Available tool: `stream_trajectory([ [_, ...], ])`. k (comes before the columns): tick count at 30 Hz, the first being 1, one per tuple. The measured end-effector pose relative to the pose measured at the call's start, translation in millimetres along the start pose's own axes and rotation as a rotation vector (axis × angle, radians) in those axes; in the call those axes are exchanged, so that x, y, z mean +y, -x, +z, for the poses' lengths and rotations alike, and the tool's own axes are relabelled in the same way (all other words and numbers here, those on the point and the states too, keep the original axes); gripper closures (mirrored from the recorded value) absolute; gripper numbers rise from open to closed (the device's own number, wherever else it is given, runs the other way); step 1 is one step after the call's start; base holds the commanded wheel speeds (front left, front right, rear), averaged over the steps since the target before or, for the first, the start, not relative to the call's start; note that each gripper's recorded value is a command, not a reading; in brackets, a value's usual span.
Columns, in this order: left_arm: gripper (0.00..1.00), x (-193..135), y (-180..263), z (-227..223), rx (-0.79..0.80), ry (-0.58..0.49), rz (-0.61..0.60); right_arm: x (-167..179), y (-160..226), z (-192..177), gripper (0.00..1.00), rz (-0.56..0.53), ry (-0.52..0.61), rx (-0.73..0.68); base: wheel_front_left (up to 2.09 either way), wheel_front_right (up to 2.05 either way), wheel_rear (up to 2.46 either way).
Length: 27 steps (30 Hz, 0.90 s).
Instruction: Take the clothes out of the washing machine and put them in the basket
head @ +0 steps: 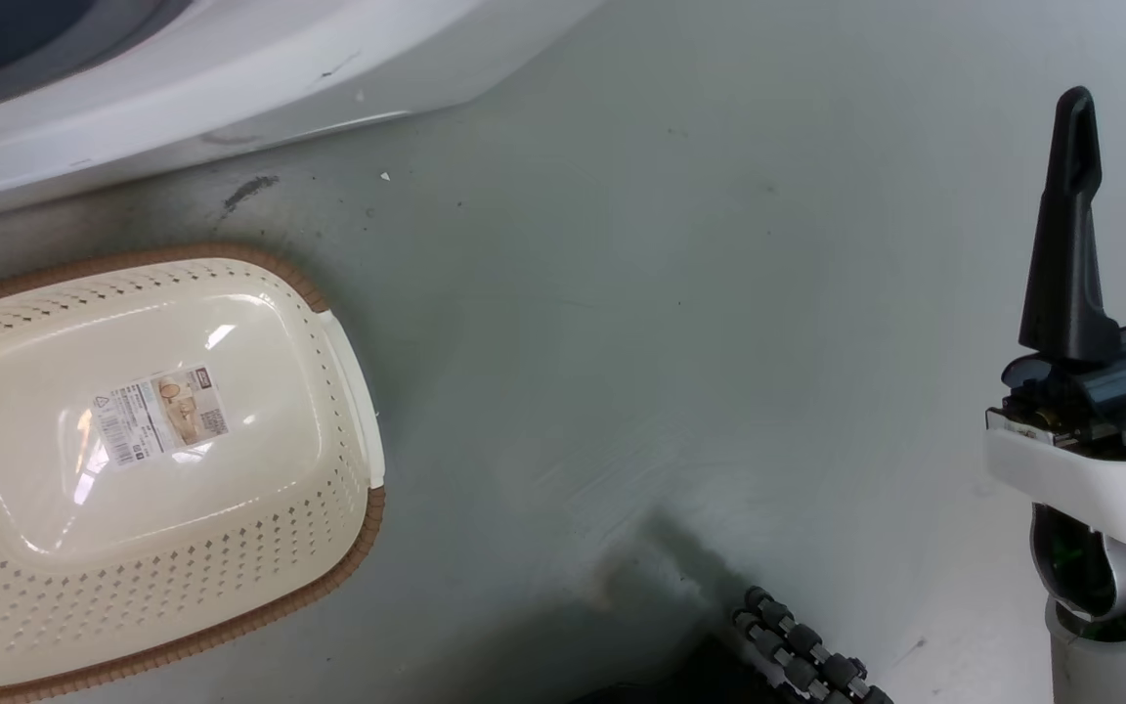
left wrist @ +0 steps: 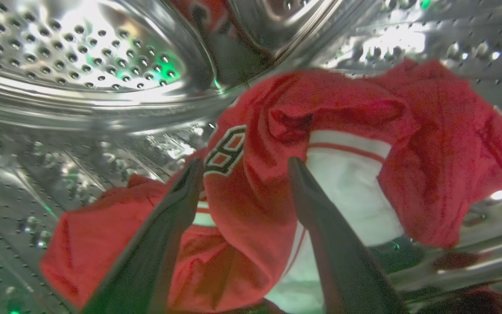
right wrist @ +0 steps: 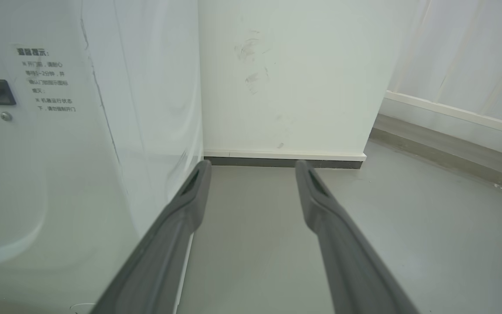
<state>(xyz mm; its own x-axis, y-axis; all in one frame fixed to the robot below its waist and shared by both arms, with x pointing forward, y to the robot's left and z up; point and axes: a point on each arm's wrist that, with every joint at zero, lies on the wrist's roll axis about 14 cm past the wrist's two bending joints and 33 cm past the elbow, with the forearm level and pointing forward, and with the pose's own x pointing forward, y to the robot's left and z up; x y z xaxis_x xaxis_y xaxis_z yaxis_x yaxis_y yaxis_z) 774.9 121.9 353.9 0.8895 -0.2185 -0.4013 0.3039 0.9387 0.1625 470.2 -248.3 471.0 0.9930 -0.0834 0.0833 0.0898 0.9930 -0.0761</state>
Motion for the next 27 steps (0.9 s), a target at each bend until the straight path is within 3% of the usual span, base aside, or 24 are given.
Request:
stream_trajectory([
  [13, 0.00, 6.4, -29.5, -47.5, 0.424, -0.025, -0.015, 4.8, -7.3, -28.2, 0.00, 0.009, -0.028, 0.048, 0.00, 0.00, 0.00],
  [27, 0.00, 1.3, -35.5, -82.4, 0.562, -0.036, -0.024, -1.2, -8.0, -40.4, 0.00, -0.011, -0.033, 0.071, 0.00, 0.00, 0.00],
])
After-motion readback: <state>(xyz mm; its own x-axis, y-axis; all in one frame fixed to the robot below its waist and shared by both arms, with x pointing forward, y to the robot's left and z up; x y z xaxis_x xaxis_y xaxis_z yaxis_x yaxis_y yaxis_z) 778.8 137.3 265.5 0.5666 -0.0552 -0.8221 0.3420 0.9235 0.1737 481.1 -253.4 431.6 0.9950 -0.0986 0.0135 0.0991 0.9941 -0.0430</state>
